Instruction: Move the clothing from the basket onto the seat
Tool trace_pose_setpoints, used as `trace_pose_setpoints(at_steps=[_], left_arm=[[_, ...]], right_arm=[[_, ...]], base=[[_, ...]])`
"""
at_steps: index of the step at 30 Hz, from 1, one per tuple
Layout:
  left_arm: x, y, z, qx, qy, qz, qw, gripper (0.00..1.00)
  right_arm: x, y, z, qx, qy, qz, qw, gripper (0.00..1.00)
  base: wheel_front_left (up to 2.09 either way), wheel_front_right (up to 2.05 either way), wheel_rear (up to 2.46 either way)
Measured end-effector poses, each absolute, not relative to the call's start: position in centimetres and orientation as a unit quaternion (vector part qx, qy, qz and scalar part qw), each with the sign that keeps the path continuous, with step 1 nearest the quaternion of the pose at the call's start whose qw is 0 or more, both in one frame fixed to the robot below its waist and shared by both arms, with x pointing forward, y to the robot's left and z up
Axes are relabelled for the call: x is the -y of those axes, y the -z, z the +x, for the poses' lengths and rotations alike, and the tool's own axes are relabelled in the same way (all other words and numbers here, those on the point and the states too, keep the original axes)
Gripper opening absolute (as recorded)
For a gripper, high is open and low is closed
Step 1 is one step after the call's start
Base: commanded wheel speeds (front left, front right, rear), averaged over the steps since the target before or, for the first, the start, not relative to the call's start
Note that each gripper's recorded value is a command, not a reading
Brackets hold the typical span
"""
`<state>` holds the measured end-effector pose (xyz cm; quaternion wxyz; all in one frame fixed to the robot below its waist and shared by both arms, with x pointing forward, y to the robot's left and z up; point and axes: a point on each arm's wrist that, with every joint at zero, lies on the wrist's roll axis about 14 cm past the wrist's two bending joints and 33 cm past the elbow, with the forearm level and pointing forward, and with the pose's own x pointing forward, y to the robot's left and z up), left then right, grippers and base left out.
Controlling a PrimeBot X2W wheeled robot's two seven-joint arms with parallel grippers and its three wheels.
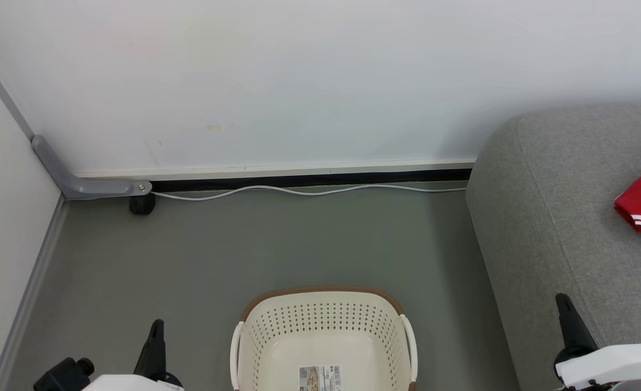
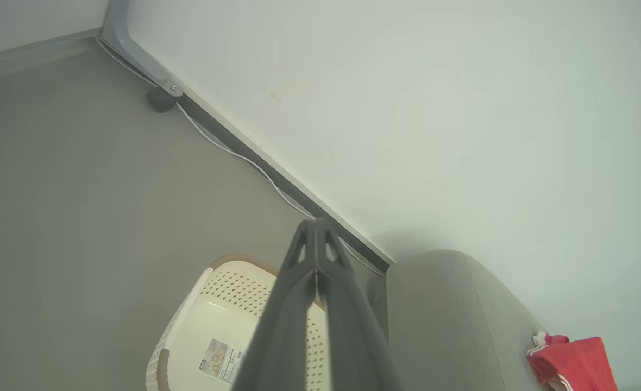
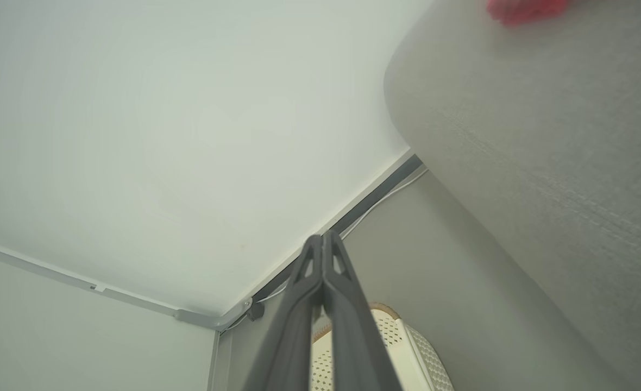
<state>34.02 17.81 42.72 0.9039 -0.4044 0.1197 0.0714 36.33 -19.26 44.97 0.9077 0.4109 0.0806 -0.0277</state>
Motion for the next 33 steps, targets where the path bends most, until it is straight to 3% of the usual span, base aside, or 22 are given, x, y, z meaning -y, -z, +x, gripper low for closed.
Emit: trace_pose_setpoints(at_steps=[33], left_arm=[[-18.2, -44.8, 35.9, -0.089, -0.059, -0.575, 0.811, 0.00]], right_arm=[[20.0, -46.3, 37.0, -0.055, 0.047, 0.578, 0.813, 0.00]], base=[[0.00, 0.00, 0.00]])
